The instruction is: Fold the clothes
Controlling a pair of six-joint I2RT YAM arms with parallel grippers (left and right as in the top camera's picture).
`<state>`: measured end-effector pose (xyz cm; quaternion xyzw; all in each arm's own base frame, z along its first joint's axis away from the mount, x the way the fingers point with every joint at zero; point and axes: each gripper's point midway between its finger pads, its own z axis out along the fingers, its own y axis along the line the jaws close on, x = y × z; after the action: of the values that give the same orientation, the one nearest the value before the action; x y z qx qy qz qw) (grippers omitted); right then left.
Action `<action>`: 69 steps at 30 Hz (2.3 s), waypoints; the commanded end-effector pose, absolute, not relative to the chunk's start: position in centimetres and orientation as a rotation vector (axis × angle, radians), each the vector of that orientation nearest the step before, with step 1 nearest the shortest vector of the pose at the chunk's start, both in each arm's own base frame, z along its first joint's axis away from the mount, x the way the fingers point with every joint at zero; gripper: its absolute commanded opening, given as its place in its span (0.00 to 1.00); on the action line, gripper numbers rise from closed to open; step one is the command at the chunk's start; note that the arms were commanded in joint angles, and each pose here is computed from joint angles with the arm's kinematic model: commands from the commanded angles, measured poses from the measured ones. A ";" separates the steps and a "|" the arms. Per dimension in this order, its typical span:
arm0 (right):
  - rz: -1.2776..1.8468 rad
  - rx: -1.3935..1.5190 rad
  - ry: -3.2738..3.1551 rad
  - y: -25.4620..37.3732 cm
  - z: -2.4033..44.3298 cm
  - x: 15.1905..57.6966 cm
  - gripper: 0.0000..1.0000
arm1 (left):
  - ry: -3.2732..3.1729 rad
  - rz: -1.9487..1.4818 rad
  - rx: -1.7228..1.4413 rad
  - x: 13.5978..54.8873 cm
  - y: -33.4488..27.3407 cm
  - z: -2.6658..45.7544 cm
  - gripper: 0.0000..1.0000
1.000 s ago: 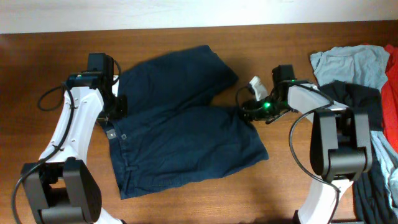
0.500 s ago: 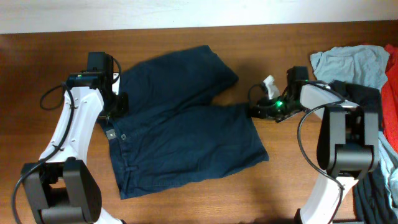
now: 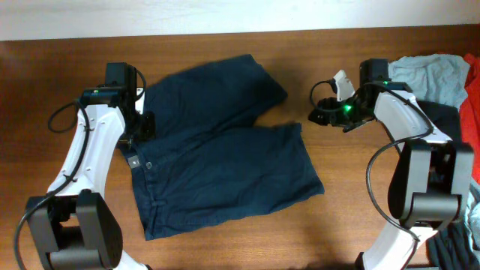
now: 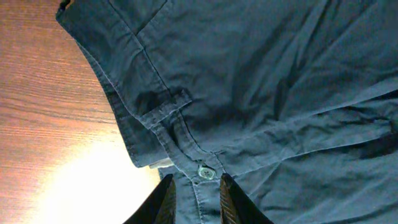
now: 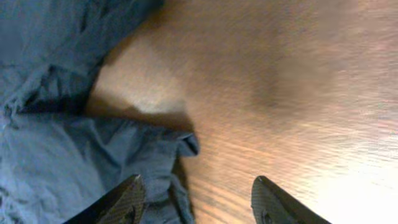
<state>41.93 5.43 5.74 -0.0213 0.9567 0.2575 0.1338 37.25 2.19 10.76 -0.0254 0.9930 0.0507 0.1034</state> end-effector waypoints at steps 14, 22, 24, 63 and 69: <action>0.640 0.127 2.905 9.3 2.7 41.7 0.51 | 2.879 0.128 -0.070 38.2 2.1 12.1 0.24; 0.806 0.109 2.861 11.1 3.6 41.9 0.51 | 2.879 0.128 -0.070 38.2 2.1 12.1 0.24; 0.809 0.139 2.865 11.1 3.6 41.9 0.50 | 2.880 0.128 -0.070 38.1 2.1 12.1 0.24; 0.863 0.162 2.725 3.1 8.1 42.8 0.62 | 2.914 0.037 -0.148 35.4 1.1 15.4 0.29; 0.848 0.194 2.729 2.0 12.4 39.8 0.68 | 2.914 0.006 -0.517 29.8 1.0 18.9 0.43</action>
<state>40.33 1.90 8.15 0.0897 0.9497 0.2835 0.0985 31.42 1.09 16.30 -0.0992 0.9923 0.0155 0.0725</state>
